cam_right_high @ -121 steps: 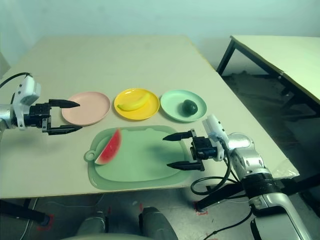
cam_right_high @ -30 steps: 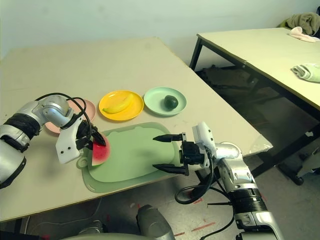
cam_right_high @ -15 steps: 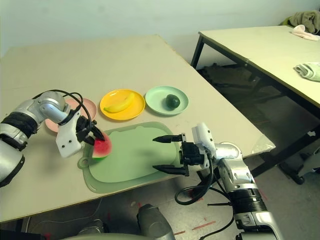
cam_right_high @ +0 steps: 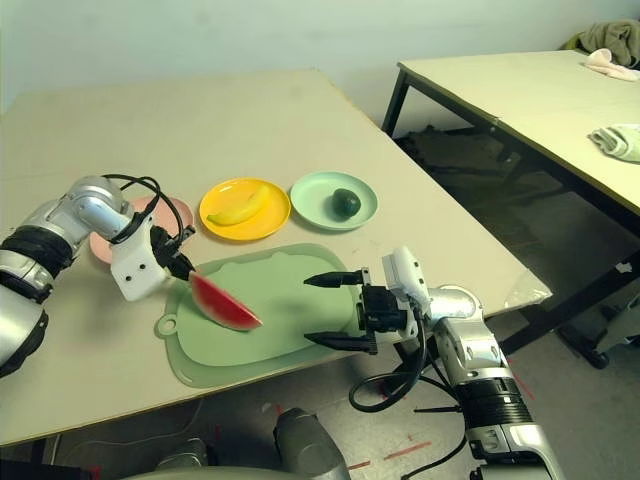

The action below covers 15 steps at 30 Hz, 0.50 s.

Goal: Place the fruits into color-matched plates.

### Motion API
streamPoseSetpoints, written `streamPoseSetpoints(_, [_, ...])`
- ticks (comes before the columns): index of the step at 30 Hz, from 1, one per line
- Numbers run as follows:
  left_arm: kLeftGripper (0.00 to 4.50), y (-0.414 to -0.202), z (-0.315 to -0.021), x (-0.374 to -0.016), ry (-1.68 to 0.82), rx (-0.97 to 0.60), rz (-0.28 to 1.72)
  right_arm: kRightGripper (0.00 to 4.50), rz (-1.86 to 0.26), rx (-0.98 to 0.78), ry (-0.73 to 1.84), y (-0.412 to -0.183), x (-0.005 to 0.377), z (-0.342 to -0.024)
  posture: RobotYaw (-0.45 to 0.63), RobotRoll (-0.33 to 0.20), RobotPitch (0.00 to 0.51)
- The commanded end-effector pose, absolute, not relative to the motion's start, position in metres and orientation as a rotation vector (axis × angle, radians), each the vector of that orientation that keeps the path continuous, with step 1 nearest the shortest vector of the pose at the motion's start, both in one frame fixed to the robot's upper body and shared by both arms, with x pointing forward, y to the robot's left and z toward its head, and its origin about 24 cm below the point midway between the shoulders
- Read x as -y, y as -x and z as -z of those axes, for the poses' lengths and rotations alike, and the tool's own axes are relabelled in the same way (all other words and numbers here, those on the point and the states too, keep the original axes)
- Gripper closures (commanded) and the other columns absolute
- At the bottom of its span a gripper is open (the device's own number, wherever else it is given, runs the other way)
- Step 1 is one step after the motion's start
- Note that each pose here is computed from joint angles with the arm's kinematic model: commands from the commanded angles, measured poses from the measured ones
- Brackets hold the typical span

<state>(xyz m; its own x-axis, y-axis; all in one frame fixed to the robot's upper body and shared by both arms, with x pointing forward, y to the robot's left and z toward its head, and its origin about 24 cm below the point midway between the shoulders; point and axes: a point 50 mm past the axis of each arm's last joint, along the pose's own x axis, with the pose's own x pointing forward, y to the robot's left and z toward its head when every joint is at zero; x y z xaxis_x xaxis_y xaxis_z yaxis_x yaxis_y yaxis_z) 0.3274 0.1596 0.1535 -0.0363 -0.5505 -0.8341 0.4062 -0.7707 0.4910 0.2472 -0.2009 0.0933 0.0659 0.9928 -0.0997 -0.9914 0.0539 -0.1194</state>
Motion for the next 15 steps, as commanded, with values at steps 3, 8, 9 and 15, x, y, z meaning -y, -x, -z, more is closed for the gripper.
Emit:
streamPoseSetpoints(3, [4.30, -0.327, -0.164, -0.158, -1.556, 0.166, 1.886, 0.00, -1.526, 0.008, 0.187, -0.245, 0.199, -0.094, -0.32, 0.000, 0.000])
streamPoseSetpoints(8, [2.90, -0.329, -0.171, -0.157, -1.548, 0.156, 1.878, 0.00, -1.525, 0.011, 0.189, -0.247, 0.199, -0.095, -0.32, 0.000, 0.000])
streamPoseSetpoints(9, [2.55, -0.329, -0.171, -0.157, -1.549, 0.154, 1.878, 0.00, -1.525, 0.011, 0.189, -0.247, 0.199, -0.095, -0.32, 0.000, 0.000])
streamPoseSetpoints(15, [0.46, -0.329, -0.172, -0.157, -1.568, 0.157, 1.888, 0.00, -1.524, 0.015, 0.188, -0.248, 0.198, -0.095, -0.32, 0.000, 0.000])
